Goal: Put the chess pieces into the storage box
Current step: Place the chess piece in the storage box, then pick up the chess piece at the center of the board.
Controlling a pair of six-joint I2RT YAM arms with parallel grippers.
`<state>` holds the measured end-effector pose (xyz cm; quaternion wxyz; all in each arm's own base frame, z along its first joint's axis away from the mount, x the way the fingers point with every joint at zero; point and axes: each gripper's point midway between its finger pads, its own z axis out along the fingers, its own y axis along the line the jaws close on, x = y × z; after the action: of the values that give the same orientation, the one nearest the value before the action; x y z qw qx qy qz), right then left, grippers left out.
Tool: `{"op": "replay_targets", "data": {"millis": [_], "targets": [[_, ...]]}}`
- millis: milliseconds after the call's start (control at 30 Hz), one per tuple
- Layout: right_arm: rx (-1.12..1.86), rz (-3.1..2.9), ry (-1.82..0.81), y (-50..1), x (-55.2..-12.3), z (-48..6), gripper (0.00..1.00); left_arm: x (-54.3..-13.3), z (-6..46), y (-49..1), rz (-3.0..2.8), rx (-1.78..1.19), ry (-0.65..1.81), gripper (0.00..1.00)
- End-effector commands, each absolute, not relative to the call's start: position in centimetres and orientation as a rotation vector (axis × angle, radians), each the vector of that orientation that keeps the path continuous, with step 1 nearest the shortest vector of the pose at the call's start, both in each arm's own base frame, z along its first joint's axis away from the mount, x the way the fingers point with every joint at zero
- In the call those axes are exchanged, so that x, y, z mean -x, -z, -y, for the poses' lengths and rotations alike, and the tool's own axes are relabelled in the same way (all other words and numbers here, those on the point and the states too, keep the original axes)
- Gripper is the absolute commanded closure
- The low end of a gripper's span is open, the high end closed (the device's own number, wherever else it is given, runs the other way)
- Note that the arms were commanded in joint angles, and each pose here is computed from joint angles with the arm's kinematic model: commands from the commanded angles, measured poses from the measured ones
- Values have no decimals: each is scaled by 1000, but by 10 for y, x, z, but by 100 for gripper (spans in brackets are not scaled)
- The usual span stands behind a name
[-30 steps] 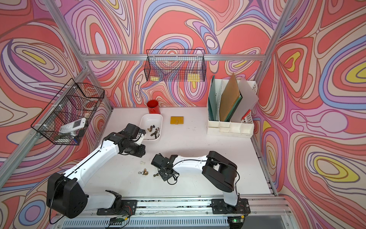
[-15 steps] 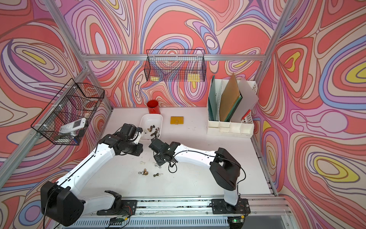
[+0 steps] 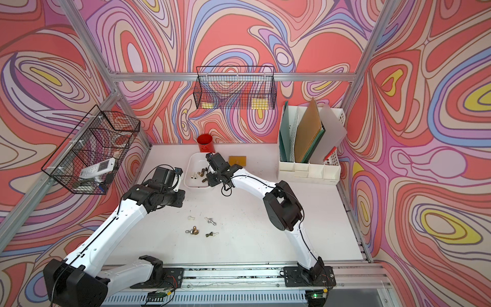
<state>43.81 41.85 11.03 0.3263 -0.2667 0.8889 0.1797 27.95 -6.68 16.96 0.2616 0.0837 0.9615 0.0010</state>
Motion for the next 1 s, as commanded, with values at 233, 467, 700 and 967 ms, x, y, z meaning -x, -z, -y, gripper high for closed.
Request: {"op": "replay_targets", "data": {"millis": [233, 467, 700, 967], "targets": [[780, -2236, -545, -92, -468, -452, 80, -280, 66, -166, -2611, -206, 10, 62], [765, -2197, -631, -115, -461, -458, 71, -279, 68, -160, -2634, -234, 12, 61], [727, -2121, -694, -169, -445, -447, 71, -269, 90, -140, -2742, -251, 179, 61], [656, -2088, -711, -200, -401, -401, 70, -231, 126, -108, -2886, -273, 280, 61]]}}
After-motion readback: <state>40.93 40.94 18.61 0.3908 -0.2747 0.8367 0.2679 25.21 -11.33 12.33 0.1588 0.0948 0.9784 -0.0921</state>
